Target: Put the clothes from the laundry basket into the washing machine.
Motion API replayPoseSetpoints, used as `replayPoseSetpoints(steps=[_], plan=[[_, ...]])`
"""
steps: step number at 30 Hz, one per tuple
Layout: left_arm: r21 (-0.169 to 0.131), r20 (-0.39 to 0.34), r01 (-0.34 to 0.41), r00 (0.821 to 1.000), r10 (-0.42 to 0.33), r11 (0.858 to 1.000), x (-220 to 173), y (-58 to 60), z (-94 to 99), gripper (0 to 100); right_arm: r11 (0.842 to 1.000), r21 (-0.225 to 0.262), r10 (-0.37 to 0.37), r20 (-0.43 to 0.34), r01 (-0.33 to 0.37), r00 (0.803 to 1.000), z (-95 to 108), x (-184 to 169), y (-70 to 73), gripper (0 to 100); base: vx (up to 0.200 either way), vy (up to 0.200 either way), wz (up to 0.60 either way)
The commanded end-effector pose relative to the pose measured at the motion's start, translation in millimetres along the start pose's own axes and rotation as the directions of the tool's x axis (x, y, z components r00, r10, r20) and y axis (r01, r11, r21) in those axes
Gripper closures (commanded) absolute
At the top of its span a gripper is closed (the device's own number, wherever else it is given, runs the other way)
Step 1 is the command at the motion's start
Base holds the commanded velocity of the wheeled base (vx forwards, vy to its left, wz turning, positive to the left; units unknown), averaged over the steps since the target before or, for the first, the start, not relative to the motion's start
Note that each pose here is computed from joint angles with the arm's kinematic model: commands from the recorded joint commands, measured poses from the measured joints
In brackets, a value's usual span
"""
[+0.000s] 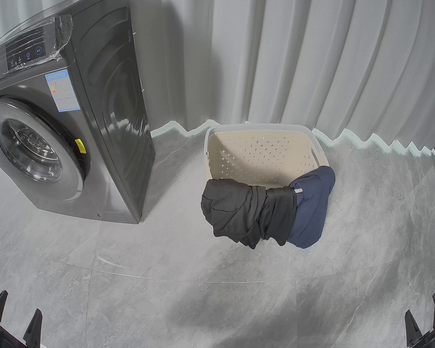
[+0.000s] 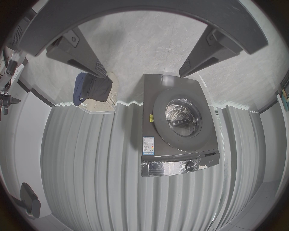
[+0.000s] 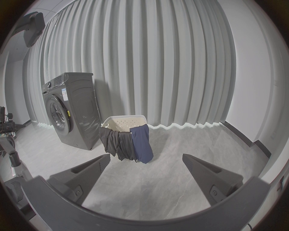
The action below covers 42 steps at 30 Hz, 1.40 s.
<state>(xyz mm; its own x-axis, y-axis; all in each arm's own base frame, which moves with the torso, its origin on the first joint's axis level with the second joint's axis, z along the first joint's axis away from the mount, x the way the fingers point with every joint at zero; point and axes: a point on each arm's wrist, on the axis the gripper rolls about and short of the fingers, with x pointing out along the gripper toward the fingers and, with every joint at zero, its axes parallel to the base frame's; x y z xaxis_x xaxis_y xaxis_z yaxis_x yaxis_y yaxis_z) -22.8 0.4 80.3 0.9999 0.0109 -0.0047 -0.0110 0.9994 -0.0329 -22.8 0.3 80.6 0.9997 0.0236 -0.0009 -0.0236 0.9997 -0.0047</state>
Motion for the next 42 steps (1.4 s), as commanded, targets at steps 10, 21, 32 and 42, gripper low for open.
replayPoseSetpoints(steps=[10, 21, 32, 42], plan=[[-0.001, -0.001, 0.0, 1.0, 0.0, 1.0, 0.1, 0.2, -4.8, 0, 1.0, -0.003, 0.002, -0.005, -0.003, 1.0, -4.9, 0.3, 0.0, 0, 0.16, 0.0, 0.0], [-0.002, -0.001, 0.0, 1.0, 0.0, 1.0, 0.1, 0.2, -4.8, 0, 1.0, -0.001, 0.001, -0.005, -0.001, 1.0, -4.7, 0.4, 0.0, 0, 0.018, 0.0, -0.16], [-0.004, -0.001, 0.0, 1.0, 0.0, 1.0, 0.1, 0.2, -4.8, 0, 1.0, -0.001, 0.001, -0.004, -0.001, 1.0, -4.7, 0.3, 0.0, 0, 0.2, 0.0, 0.0], [-0.004, -0.001, 0.0, 1.0, 0.0, 1.0, 0.1, 0.2, -4.8, 0, 1.0, -0.001, 0.001, -0.004, -0.001, 1.0, -4.7, 0.3, 0.0, 0, 0.18, 0.0, 0.0]])
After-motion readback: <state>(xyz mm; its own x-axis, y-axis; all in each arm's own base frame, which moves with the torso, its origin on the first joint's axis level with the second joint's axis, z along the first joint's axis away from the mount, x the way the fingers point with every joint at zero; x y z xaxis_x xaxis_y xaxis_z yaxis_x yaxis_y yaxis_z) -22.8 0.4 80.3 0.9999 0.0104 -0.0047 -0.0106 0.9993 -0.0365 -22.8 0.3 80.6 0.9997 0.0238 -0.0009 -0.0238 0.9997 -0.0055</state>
